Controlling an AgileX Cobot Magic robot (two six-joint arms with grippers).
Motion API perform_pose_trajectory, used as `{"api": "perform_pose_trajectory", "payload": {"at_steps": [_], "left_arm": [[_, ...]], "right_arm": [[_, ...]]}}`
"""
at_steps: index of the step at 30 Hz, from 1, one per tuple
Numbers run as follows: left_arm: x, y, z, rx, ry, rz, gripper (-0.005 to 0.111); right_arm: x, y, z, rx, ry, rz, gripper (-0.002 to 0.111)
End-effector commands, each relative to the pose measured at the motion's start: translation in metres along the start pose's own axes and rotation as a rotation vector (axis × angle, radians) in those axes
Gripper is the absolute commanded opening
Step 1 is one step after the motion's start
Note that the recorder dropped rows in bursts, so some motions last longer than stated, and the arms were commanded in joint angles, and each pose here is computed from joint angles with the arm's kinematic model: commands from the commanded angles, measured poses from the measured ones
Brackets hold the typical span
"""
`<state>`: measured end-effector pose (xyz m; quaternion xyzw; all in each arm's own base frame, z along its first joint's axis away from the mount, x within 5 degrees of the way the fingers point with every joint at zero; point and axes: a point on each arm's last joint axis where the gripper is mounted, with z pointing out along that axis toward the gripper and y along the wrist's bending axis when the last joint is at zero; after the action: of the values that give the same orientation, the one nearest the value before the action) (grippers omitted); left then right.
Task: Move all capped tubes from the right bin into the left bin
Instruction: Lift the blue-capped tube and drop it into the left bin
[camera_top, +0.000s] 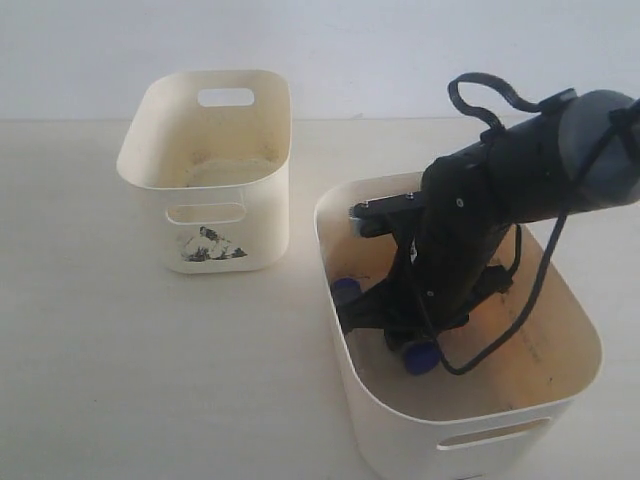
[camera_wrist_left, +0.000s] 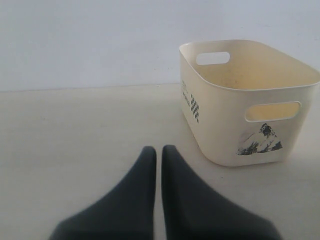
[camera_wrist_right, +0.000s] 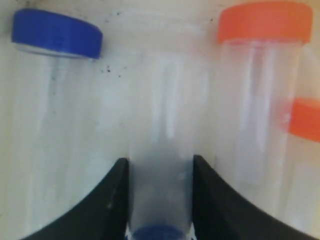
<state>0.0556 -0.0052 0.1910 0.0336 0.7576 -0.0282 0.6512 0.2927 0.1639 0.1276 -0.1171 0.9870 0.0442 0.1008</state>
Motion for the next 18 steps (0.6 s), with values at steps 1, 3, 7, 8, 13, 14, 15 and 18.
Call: {"api": "perform_pose_trajectory", "payload": {"at_steps": [1,3,7,8,13,14,15,18], "left_arm": [[-0.002,0.0,0.0,0.002,-0.011,-0.006,0.004],[-0.002,0.0,0.0,0.002,-0.011,-0.006,0.004],[-0.002,0.0,0.0,0.002,-0.011,-0.006,0.004],[-0.002,0.0,0.0,0.002,-0.011,-0.006,0.004],[-0.002,0.0,0.0,0.002,-0.011,-0.006,0.004],[-0.002,0.0,0.0,0.002,-0.011,-0.006,0.004],[-0.002,0.0,0.0,0.002,-0.011,-0.006,0.004],[-0.002,0.0,0.0,0.002,-0.011,-0.006,0.004]], "right_arm": [[-0.004,0.001,-0.007,-0.003,-0.029,-0.015,0.003],[-0.01,0.002,-0.019,0.001,-0.041,-0.028,0.0],[-0.026,0.007,-0.075,-0.002,-0.061,-0.039,0.0],[-0.029,0.008,-0.103,-0.005,-0.079,-0.065,0.0],[-0.047,0.015,-0.2,-0.096,-0.436,-0.149,0.0],[-0.053,0.018,-0.205,-0.123,-0.525,-0.172,0.0],[-0.063,0.024,-0.211,-0.17,-0.657,-0.193,0.0],[-0.086,0.036,-0.208,-0.294,-0.861,-0.157,0.0]]}}
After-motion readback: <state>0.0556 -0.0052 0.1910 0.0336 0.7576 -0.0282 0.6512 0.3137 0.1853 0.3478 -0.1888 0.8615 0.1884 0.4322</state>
